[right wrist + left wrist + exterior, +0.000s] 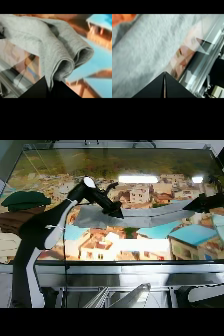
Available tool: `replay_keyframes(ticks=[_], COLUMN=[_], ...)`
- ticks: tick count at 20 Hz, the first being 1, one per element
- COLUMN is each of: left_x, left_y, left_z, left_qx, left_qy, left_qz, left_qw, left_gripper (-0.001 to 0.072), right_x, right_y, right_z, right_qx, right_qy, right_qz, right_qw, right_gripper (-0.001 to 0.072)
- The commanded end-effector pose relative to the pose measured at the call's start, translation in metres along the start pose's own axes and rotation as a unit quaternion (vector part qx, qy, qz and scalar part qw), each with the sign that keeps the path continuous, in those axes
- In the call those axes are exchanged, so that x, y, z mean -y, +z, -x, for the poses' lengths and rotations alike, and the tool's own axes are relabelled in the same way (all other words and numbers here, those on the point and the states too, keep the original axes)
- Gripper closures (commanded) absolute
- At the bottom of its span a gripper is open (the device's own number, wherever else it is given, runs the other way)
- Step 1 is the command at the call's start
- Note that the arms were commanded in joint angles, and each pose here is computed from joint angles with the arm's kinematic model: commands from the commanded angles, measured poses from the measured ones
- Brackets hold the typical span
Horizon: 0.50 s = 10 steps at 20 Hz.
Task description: Fold the shirts.
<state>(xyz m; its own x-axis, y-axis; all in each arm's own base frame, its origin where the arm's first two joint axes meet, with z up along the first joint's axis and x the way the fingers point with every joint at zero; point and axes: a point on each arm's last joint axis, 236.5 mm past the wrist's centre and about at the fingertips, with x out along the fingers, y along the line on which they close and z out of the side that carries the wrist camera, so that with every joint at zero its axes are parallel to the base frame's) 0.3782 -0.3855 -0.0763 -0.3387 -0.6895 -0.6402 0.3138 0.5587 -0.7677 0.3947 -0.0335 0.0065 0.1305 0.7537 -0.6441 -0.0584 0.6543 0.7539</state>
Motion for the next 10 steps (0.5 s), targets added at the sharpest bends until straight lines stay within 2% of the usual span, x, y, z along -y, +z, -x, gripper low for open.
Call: replay_keyframes(ticks=[1, 5, 8, 9, 10], left_x=[0.018, 0.012, 0.01, 0.031, 0.073], left_y=[0.019, 0.028, 0.021, 0.031, 0.043], left_z=[-0.051, -0.074, -0.078, -0.07, -0.049], left_qx=[0.01, 0.037, 0.028, 0.041, 0.062], left_qy=[0.009, 0.015, 0.003, -0.035, -0.114], left_qz=[0.013, 0.057, 0.071, 0.053, 0.009], left_qw=[1.0, 0.998, 0.997, 0.997, 0.992], left_gripper=[0.0695, 0.0697, 0.0696, 0.0691, 0.0691], right_x=[-0.017, -0.032, -0.068, -0.077, -0.083], right_y=[-0.02, -0.019, -0.012, -0.011, -0.011], right_z=[0.015, 0.022, 0.035, 0.039, 0.043], right_qx=[-0.031, -0.021, 0.008, 0.017, 0.023], right_qy=[0.028, 0.025, 0.059, 0.061, 0.057], right_qz=[0.007, 0.024, 0.054, 0.063, 0.07], right_qw=[0.999, 0.999, 0.997, 0.996, 0.996], right_gripper=[0.0697, 0.0697, 0.0697, 0.0697, 0.0697])
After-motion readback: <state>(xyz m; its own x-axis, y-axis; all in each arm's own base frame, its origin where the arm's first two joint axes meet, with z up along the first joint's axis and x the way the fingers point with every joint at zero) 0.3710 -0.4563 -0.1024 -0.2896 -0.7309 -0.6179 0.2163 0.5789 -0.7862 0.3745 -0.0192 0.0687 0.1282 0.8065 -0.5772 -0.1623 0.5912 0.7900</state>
